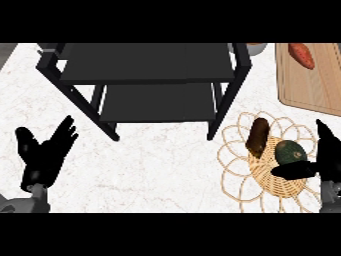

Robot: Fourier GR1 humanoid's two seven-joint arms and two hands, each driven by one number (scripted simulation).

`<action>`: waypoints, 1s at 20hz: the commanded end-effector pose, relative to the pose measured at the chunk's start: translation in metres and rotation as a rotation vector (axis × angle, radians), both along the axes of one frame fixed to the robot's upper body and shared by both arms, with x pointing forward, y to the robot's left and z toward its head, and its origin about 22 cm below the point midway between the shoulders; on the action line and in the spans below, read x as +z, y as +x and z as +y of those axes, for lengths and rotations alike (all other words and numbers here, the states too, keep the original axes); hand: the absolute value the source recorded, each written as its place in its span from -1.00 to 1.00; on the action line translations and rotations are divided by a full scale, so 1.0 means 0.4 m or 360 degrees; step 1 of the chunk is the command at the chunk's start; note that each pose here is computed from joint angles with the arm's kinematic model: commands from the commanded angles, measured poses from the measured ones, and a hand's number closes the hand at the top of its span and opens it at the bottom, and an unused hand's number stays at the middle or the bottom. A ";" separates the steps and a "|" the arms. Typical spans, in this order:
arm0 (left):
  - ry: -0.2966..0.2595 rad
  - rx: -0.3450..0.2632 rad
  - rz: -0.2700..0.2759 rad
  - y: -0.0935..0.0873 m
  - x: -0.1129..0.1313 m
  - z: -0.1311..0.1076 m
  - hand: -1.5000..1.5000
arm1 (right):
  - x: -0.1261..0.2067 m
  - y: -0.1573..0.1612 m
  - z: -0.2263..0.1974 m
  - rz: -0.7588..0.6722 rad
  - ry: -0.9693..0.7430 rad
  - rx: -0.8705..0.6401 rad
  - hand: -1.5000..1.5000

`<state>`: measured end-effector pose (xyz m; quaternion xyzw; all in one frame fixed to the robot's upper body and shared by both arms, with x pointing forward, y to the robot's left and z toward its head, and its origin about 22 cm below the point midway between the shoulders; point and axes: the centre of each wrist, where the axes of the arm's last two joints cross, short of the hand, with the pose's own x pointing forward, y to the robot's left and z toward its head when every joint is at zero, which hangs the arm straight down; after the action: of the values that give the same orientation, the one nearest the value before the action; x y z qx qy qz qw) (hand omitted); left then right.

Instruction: Pick the squash from the placemat and place it in the tiered shelf

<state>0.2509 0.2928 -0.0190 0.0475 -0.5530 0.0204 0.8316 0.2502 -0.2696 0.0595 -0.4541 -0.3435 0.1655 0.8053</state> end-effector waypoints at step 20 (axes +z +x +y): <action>-0.0039 -0.0001 0.0084 -0.022 -0.046 -0.010 0.00 | -0.148 0.067 0.001 0.0094 0.0038 0.0367 1.00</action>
<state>0.2516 0.2946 -0.0184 0.0419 -0.5524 0.0189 0.8323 0.2748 -0.2756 0.0163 -0.4159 -0.3609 0.2494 0.7966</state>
